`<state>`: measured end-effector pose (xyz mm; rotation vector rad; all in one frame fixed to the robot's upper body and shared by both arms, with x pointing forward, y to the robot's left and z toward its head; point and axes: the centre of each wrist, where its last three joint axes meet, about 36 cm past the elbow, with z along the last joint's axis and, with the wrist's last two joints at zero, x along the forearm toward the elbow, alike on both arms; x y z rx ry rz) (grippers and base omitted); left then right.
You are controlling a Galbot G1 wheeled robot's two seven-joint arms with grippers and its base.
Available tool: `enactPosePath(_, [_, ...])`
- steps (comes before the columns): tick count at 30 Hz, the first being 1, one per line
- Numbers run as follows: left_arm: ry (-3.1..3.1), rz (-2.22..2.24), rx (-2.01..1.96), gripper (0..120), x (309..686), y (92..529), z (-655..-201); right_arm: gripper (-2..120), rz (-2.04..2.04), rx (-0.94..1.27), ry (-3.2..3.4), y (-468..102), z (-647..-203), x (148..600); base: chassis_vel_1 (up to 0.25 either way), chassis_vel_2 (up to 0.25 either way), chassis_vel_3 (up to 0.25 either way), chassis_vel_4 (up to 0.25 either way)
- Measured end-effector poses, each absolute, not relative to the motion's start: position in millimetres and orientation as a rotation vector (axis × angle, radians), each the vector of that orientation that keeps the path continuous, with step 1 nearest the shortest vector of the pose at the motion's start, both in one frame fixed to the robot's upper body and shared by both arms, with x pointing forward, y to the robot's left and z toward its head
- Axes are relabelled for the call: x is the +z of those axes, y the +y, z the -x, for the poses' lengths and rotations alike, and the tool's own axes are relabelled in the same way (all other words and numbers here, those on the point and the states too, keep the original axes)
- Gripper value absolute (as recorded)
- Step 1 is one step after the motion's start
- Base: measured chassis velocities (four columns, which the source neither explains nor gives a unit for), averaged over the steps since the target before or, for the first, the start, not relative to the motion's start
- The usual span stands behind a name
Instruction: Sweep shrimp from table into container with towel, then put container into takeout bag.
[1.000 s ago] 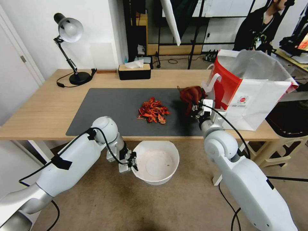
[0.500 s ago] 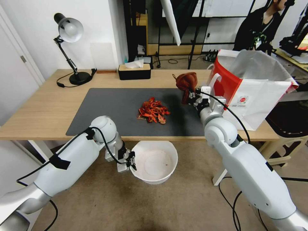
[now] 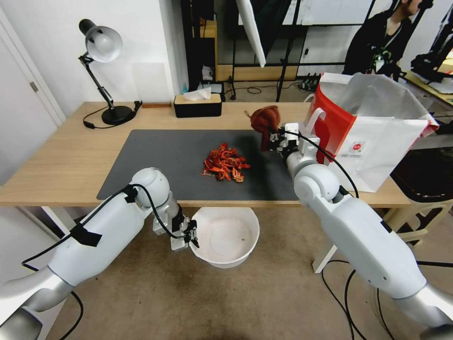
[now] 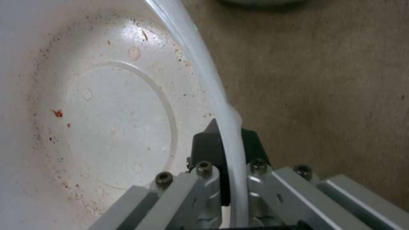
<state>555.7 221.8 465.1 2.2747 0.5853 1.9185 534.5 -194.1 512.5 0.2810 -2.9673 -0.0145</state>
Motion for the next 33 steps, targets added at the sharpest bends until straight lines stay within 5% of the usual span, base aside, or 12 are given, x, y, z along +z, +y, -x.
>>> enactPosePath(33, [0.626,-2.291,1.921,0,463.9,242.7,-548.6,4,-0.635,-0.029,-2.856,-202.5,-631.2,480.4,0.0,0.0,0.0,0.0])
